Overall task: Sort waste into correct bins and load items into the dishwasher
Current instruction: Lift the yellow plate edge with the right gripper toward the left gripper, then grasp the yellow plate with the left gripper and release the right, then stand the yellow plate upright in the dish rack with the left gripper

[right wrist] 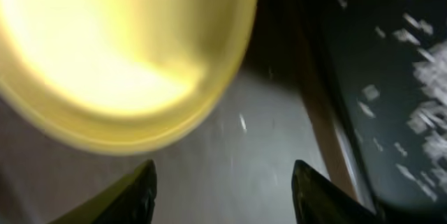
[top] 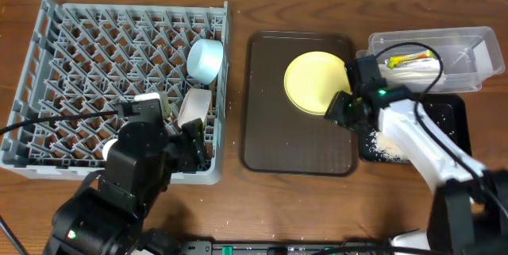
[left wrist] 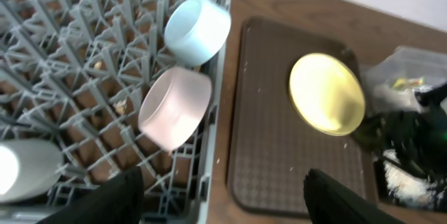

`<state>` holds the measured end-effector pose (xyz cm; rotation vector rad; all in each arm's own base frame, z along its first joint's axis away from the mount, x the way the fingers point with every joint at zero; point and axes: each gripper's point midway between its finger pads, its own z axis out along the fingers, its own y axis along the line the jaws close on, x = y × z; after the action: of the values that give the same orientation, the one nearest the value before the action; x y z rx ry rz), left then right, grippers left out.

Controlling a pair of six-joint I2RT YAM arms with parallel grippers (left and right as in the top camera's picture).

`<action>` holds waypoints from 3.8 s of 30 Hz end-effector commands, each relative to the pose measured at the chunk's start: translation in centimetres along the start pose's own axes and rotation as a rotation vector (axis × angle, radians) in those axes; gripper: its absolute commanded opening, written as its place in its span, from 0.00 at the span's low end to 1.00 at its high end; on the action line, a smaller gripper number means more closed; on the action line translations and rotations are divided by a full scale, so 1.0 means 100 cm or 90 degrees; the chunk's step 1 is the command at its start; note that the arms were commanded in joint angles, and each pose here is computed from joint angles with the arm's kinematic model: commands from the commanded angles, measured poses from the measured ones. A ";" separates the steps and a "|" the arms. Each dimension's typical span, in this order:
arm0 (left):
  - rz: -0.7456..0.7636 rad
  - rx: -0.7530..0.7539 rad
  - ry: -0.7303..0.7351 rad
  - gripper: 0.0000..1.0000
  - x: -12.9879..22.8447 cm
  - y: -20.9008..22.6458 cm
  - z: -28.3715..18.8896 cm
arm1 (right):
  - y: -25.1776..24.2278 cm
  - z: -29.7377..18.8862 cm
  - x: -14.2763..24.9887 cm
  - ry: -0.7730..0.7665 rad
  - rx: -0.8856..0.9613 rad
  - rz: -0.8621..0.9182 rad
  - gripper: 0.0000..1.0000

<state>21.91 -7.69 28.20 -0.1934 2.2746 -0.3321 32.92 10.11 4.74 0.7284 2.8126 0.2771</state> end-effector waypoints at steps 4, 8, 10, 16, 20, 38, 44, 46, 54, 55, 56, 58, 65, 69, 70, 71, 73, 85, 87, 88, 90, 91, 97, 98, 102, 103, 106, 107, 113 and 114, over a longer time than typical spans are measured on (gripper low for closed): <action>0.005 -0.011 -0.001 0.75 -0.002 0.004 -0.005 | 0.005 0.039 -0.010 -0.021 0.013 0.075 0.57; 0.007 -0.015 0.006 0.75 -0.001 0.003 -0.001 | 0.008 0.058 -0.007 -0.004 0.007 0.091 0.36; 0.009 -0.016 0.018 0.75 0.001 0.001 0.003 | 0.006 0.062 -0.005 0.001 0.013 0.094 0.20; 0.012 0.061 0.124 0.81 0.022 -0.030 0.028 | 0.006 0.054 -0.009 -0.005 0.007 0.093 0.01; 0.039 0.155 0.207 0.85 0.036 -0.065 0.050 | 0.019 0.033 -0.014 -0.011 -0.046 -0.004 0.01; 0.076 0.317 0.185 0.97 0.018 -0.119 0.065 | 0.066 -0.137 0.009 -0.043 -0.479 -0.385 0.01; 0.086 0.362 0.191 0.70 0.019 -0.130 0.058 | 0.081 -0.169 0.028 -0.040 -0.582 -0.439 0.01; 0.086 0.363 0.191 0.64 0.019 -0.130 0.059 | 0.085 -0.173 0.034 -0.030 -0.605 -0.449 0.01; 0.140 0.372 0.171 0.13 0.018 -0.130 0.059 | 0.090 -0.176 0.044 -0.022 -0.621 -0.475 0.14; 0.175 0.368 0.162 0.09 0.019 -0.128 0.060 | 0.088 -0.174 0.042 -0.028 -0.609 -0.472 0.32; 0.195 0.349 0.154 0.08 0.018 -0.123 0.063 | 0.086 -0.173 0.039 -0.034 -0.597 -0.468 0.42; 0.205 0.276 0.143 0.08 0.016 -0.104 0.070 | 0.077 -0.170 0.029 -0.062 -0.552 -0.455 0.57; 0.236 -0.030 0.067 0.07 -0.012 -0.021 0.068 | 0.025 -0.197 -0.026 -0.202 -0.427 -0.275 0.71; 0.245 -0.184 0.007 0.07 -0.038 0.017 0.048 | -0.038 -0.207 -0.056 -0.277 -0.292 -0.070 0.72; 0.248 -0.230 -0.011 0.07 -0.045 0.028 0.042 | -0.060 -0.210 -0.061 -0.298 -0.248 -0.013 0.74; 0.251 -0.273 -0.029 0.08 -0.052 0.038 0.038 | -0.077 -0.213 -0.064 -0.315 -0.214 0.022 0.75; 0.277 -0.328 -0.046 0.07 -0.061 0.048 0.032 | -0.101 -0.217 -0.066 -0.339 -0.162 0.063 0.79; 0.478 -0.472 0.025 0.07 -0.078 0.063 0.081 | -0.131 -0.209 -0.067 -0.334 -0.088 0.114 0.99; 0.459 -0.483 0.032 0.08 -0.079 0.068 0.097 | -0.131 -0.208 -0.067 -0.332 -0.087 0.114 0.99; 0.438 -0.484 0.029 0.07 -0.079 0.070 0.105 | -0.131 -0.208 -0.067 -0.331 -0.087 0.114 0.99; 0.410 -0.430 0.048 0.07 -0.073 0.068 0.126 | -0.132 -0.207 -0.067 -0.329 -0.086 0.115 0.99; 0.401 -0.410 0.055 0.07 -0.071 0.068 0.133 | -0.132 -0.206 -0.067 -0.328 -0.086 0.115 0.99; 0.326 -0.402 0.055 0.07 -0.075 0.086 0.151 | -0.132 -0.206 -0.067 -0.327 -0.086 0.115 0.99; 0.322 -0.384 0.064 0.07 -0.072 0.085 0.155 | -0.132 -0.206 -0.067 -0.328 -0.086 0.115 0.99; 0.331 -0.344 0.121 0.07 -0.055 0.090 0.179 | -0.132 -0.205 -0.068 -0.326 -0.085 0.115 0.99; 0.336 -0.347 0.132 0.08 -0.052 0.093 0.184 | -0.132 -0.205 -0.068 -0.325 -0.085 0.116 0.99; 0.346 -0.357 0.151 0.08 -0.046 0.098 0.196 | -0.132 -0.204 -0.068 -0.323 -0.084 0.116 0.99; 0.350 -0.358 0.156 0.08 -0.044 0.099 0.200 | -0.132 -0.203 -0.068 -0.322 -0.084 0.117 0.99; 0.367 -0.359 0.170 0.08 -0.039 0.101 0.211 | -0.133 -0.201 -0.068 -0.317 -0.082 0.118 0.99; 0.372 -0.358 0.172 0.08 -0.040 0.101 0.211 | -0.133 -0.201 -0.068 -0.316 -0.082 0.118 0.99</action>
<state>39.45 -0.55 14.59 0.2093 2.5117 0.6301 27.51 -6.92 22.17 0.8618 2.2479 0.2668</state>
